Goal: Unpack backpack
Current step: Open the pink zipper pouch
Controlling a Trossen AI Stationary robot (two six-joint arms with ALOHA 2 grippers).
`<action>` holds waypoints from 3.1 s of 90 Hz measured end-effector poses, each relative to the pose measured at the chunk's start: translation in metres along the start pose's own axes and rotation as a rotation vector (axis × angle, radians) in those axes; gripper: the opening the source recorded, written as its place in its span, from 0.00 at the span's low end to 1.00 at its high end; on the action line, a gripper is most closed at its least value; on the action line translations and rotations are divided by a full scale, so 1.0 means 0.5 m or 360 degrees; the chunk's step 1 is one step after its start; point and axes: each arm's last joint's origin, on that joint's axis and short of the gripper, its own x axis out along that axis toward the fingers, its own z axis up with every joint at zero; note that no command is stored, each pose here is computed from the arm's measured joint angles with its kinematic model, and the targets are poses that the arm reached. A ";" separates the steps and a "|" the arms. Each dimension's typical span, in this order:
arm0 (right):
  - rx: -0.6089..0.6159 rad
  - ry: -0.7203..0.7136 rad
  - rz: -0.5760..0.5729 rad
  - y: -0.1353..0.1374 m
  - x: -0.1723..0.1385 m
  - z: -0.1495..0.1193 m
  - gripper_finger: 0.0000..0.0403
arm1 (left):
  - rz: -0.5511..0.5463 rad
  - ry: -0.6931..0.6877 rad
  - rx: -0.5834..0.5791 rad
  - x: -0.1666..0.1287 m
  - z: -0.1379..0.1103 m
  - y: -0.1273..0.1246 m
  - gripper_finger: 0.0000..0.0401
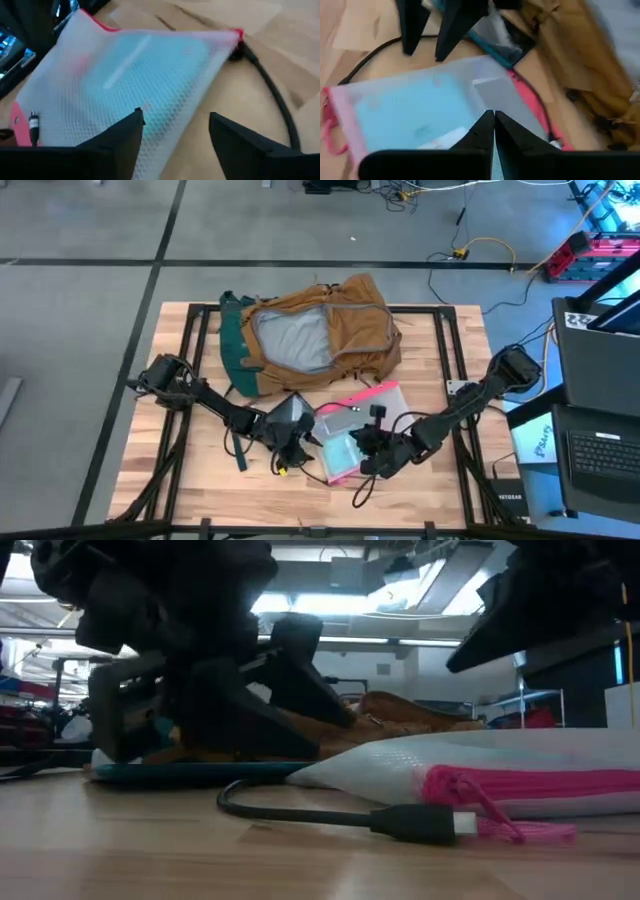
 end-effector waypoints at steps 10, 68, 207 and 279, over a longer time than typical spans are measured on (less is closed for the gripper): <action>0.0018 -0.0073 -0.0083 -0.001 0.000 0.006 0.00 | 0.0025 -0.0008 0.0023 0.000 0.001 0.003 0.58; 0.0072 -0.0100 -0.0297 -0.024 0.040 0.011 0.00 | 0.0046 0.0015 0.0135 0.085 -0.006 0.008 0.59; -0.0074 0.0084 -0.0050 0.002 0.076 -0.011 0.00 | 0.0382 0.0360 0.0099 0.067 -0.059 0.116 0.00; 0.0154 0.0130 0.0404 0.033 0.083 0.005 0.00 | 0.0499 0.0443 0.0034 0.056 -0.080 0.163 0.00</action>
